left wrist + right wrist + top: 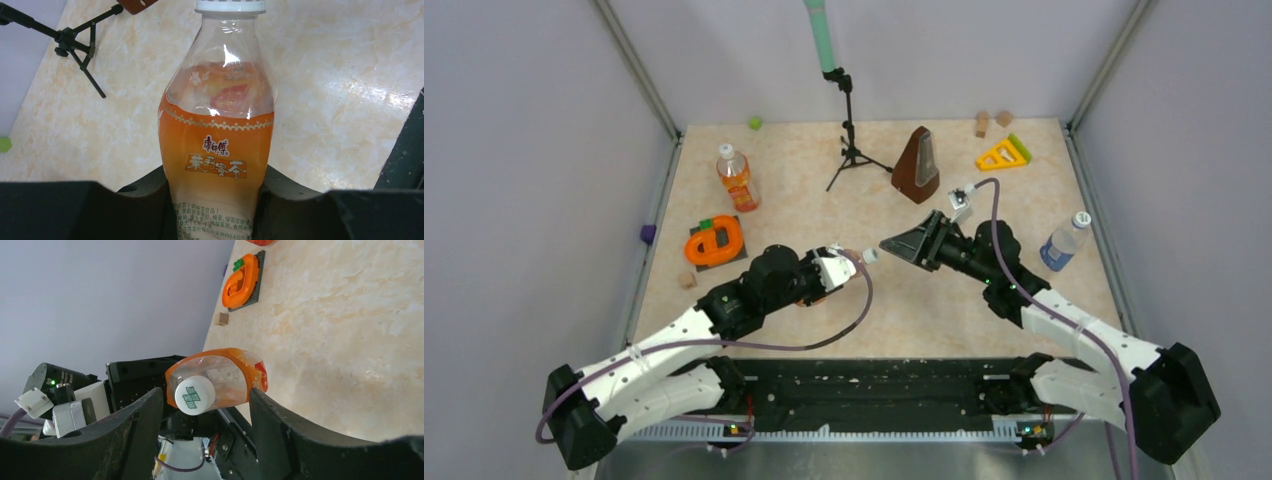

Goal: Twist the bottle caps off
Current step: Unscrew the bottle cap from the plastic bottle.

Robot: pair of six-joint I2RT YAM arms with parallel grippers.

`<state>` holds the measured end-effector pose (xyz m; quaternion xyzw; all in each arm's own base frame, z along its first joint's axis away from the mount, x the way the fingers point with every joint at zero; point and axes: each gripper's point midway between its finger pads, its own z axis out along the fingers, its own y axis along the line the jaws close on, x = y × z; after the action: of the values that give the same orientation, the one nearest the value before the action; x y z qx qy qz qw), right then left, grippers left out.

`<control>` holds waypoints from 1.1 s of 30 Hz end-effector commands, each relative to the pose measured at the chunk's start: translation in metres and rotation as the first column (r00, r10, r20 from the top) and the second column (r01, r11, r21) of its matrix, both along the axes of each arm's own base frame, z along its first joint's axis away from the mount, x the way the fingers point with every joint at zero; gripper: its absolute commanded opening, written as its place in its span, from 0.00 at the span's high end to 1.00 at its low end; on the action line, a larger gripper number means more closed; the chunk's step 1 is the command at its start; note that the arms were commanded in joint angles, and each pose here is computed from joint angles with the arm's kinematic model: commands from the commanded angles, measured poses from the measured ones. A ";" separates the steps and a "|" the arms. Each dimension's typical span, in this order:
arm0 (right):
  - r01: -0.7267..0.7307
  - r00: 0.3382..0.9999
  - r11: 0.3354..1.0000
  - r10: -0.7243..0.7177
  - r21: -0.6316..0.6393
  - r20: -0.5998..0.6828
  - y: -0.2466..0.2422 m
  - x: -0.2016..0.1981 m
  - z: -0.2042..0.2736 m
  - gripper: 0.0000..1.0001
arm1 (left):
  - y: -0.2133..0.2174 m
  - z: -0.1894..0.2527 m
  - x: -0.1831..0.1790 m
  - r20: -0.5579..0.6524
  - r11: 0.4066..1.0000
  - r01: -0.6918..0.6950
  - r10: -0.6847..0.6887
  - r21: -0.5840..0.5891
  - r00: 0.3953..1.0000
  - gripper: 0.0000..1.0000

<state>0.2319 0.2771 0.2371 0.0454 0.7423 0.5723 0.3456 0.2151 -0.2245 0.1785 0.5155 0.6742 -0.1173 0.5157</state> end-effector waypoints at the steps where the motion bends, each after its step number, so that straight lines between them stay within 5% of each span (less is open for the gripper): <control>1: -0.071 0.997 0.997 0.070 0.033 0.036 0.010 -0.002 0.023 0.40 | -0.012 0.023 0.000 0.031 0.997 0.035 -0.033 -0.071 0.999 1.00; 18: -0.252 0.963 0.968 0.250 0.012 0.101 0.026 -0.021 0.024 0.51 | -0.020 0.023 -0.007 -0.042 0.995 0.059 -0.063 -0.084 0.997 1.00; 24: -0.256 0.960 0.966 0.257 -0.021 0.106 0.027 -0.020 0.019 0.66 | -0.022 0.024 -0.007 -0.047 0.994 0.064 -0.068 -0.085 0.997 1.00; 33: -0.272 0.954 0.961 0.277 -0.059 0.115 0.027 -0.021 0.016 0.63 | -0.023 0.021 -0.007 -0.051 0.994 0.069 -0.074 -0.080 0.996 1.00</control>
<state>0.2099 0.2999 0.2308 -0.0674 0.7493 0.5931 0.2867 0.2039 -0.2364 0.1759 0.5227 0.6814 -0.1597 0.4868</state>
